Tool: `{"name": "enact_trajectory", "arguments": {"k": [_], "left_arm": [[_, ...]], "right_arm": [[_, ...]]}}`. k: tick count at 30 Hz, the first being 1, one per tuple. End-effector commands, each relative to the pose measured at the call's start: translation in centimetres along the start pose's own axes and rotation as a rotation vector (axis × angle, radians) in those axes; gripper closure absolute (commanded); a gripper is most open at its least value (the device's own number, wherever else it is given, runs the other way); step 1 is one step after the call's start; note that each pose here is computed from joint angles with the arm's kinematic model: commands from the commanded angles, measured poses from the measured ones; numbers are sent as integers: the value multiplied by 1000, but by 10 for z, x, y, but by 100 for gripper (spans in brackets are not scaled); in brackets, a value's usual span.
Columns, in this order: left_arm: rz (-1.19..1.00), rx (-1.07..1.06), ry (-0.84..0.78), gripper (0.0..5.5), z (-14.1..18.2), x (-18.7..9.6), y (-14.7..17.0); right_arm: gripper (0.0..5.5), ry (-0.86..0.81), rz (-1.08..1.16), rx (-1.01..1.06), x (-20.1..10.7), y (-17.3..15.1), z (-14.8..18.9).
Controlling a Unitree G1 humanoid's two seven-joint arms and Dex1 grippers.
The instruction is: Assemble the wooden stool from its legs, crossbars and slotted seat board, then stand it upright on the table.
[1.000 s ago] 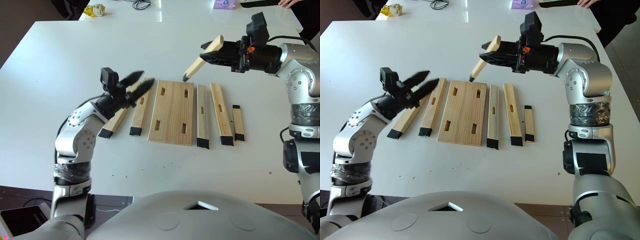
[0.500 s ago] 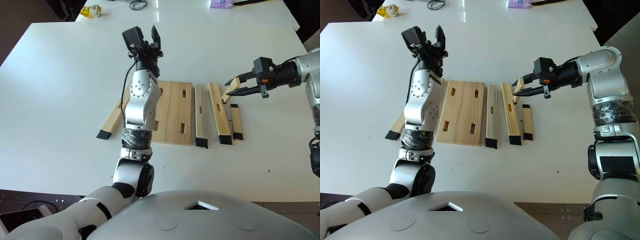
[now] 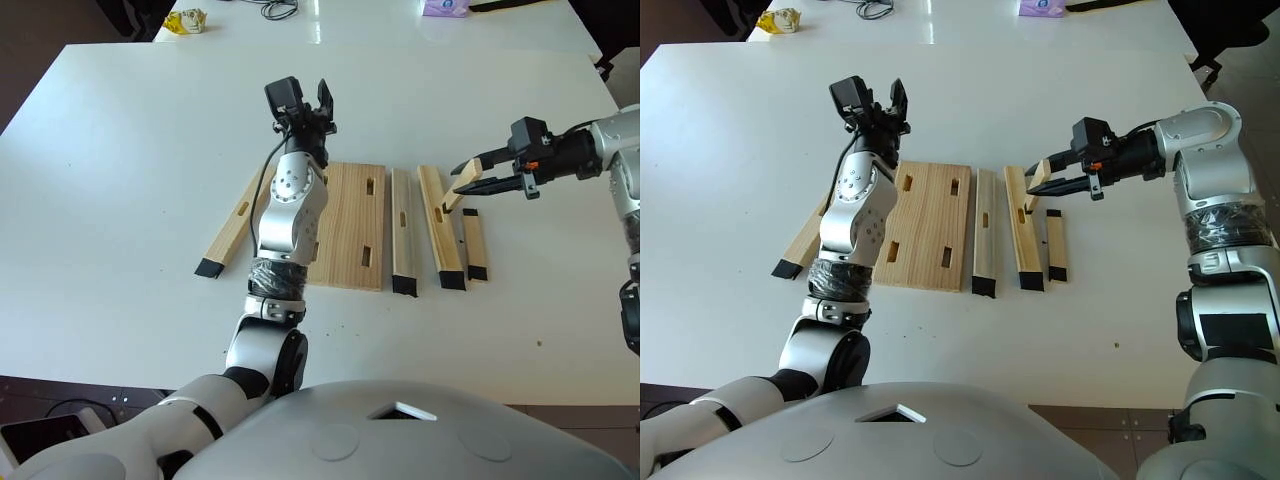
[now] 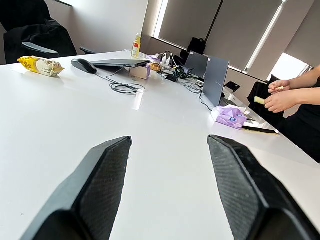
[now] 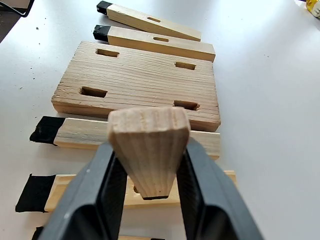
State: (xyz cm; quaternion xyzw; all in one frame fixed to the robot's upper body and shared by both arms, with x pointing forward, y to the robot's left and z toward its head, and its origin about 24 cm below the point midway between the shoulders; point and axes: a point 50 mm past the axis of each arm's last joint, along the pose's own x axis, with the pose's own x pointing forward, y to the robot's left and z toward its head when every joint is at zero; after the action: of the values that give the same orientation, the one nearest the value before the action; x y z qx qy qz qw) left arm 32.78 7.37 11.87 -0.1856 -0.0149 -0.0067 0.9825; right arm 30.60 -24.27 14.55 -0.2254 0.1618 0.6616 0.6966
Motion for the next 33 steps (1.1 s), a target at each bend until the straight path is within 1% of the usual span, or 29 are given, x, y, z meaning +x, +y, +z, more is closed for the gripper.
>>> {"name": "enact_trajectory", "arguments": {"k": [1, 5, 9, 19, 24, 33], "left_arm": [[-13, -48, 41, 267, -6, -3, -6], [-23, -47, 54, 267, -6, -3, -7], [-27, -37, 60, 267, -5, -3, -6], [-26, -34, 64, 267, -4, -3, -6], [-30, -33, 68, 267, -5, -3, -6], [-12, -29, 58, 267, -4, -3, -6]], "right_arm": [[418, -24, 0, 15, 3, 1, -2], [418, -44, -9, 23, 10, 4, -7], [418, -65, -15, 16, 11, 3, -3], [418, -11, -16, 16, 17, 9, -18], [418, -28, -31, 1, 11, 6, -10], [418, -2, 12, -5, 12, 10, -11]]}}
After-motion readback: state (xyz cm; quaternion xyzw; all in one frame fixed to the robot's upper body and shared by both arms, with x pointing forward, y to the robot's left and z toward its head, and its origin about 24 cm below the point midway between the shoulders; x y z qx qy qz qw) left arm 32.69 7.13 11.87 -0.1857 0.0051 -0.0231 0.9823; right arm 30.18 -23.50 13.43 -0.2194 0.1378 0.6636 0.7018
